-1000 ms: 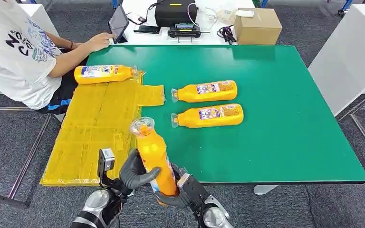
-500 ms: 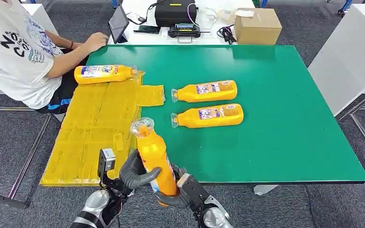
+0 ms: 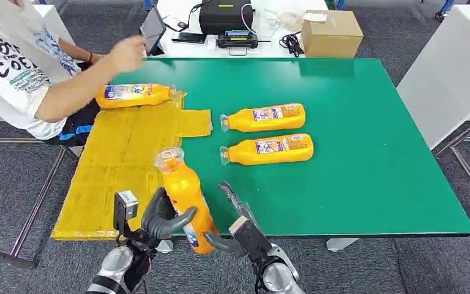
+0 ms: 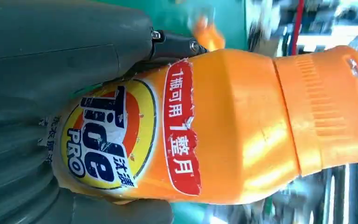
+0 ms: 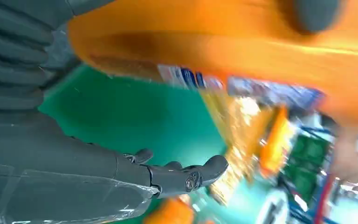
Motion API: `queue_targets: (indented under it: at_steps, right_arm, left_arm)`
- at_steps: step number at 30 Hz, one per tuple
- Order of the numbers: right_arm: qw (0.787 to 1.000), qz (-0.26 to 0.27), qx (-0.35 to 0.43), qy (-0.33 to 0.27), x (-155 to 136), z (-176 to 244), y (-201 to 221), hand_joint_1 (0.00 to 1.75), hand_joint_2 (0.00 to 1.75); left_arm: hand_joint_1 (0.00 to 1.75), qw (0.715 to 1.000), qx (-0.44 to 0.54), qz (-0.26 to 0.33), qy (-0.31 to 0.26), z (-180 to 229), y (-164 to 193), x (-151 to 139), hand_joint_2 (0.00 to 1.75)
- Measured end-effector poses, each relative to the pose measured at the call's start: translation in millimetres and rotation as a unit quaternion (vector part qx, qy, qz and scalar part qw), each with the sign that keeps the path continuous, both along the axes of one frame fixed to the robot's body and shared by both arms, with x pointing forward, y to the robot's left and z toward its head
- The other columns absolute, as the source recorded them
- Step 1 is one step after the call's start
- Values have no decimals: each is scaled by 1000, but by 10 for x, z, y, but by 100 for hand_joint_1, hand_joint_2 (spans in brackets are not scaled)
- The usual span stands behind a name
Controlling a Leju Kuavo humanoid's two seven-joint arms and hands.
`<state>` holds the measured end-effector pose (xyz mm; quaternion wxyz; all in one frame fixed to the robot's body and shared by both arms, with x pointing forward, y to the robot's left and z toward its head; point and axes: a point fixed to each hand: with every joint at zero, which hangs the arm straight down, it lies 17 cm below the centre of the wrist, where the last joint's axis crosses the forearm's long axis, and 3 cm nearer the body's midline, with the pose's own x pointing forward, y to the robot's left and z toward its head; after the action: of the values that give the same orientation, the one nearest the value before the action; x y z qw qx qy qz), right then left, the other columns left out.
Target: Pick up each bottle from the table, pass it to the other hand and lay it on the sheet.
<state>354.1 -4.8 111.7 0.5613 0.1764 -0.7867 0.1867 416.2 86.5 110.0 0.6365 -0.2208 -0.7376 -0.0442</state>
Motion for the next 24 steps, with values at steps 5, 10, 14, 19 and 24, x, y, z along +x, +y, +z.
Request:
queue_targets:
  at_steps: [5,10,14,19,24]
  right_arm:
    - [1000,-11,14,-25,5,247,-62,0,0]
    - [999,-18,24,-37,-3,350,-100,0,0]
    - [997,-25,50,-53,-23,514,-161,0,0]
    - [987,-39,119,-100,-74,1039,-347,0,0]
    - [976,-45,160,-139,-129,1462,-495,0,0]
  left_arm:
    - [175,998,22,48,-22,106,208,103,175]
    - [175,995,38,83,-44,199,339,157,175]
    - [175,981,102,140,-90,313,518,214,175]
    - [175,889,308,254,-226,672,732,279,175]
    - [175,815,401,300,-290,891,796,342,175]
